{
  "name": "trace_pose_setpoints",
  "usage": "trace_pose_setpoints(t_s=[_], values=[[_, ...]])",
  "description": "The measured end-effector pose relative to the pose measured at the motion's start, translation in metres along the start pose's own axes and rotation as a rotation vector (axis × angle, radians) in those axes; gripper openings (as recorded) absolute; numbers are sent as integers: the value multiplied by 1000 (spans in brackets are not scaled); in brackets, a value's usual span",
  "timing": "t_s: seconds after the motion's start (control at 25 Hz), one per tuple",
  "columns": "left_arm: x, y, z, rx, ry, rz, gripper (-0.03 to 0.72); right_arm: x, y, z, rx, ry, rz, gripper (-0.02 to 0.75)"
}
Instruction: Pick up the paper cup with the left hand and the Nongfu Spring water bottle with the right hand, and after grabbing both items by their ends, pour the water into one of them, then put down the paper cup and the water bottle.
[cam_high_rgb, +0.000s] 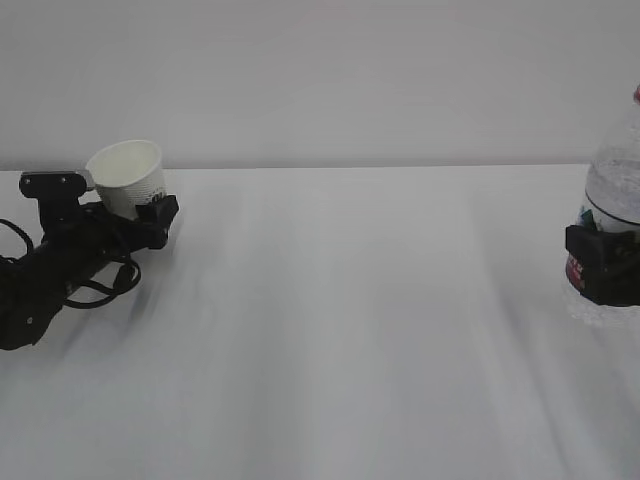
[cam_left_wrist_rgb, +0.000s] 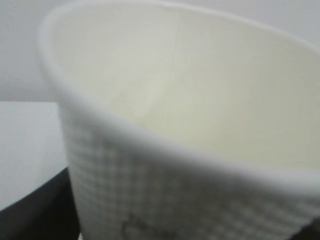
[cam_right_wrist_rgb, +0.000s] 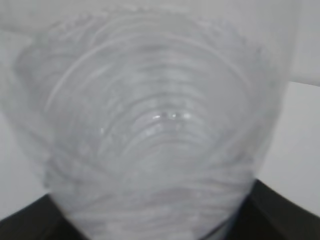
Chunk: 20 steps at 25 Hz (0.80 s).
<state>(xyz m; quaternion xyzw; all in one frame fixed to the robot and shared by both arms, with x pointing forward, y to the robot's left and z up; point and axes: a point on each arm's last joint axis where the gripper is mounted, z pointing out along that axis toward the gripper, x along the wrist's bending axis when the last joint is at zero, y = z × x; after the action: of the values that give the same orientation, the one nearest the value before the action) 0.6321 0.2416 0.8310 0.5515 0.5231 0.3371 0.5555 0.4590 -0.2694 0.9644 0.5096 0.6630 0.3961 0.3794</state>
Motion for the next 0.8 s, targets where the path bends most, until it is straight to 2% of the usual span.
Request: trace_pose_setpoints(t_s=[0.4,0.64,0.8], values=[[1,-1,3,-3,-2,1,676,0,0,0,1,0,0,493],[1,-1,3,-3,-2,1,547,0,0,0,1,0,0,493],[0,-1,3,-2,-5,1,521,0,0,0,1,0,0,493]])
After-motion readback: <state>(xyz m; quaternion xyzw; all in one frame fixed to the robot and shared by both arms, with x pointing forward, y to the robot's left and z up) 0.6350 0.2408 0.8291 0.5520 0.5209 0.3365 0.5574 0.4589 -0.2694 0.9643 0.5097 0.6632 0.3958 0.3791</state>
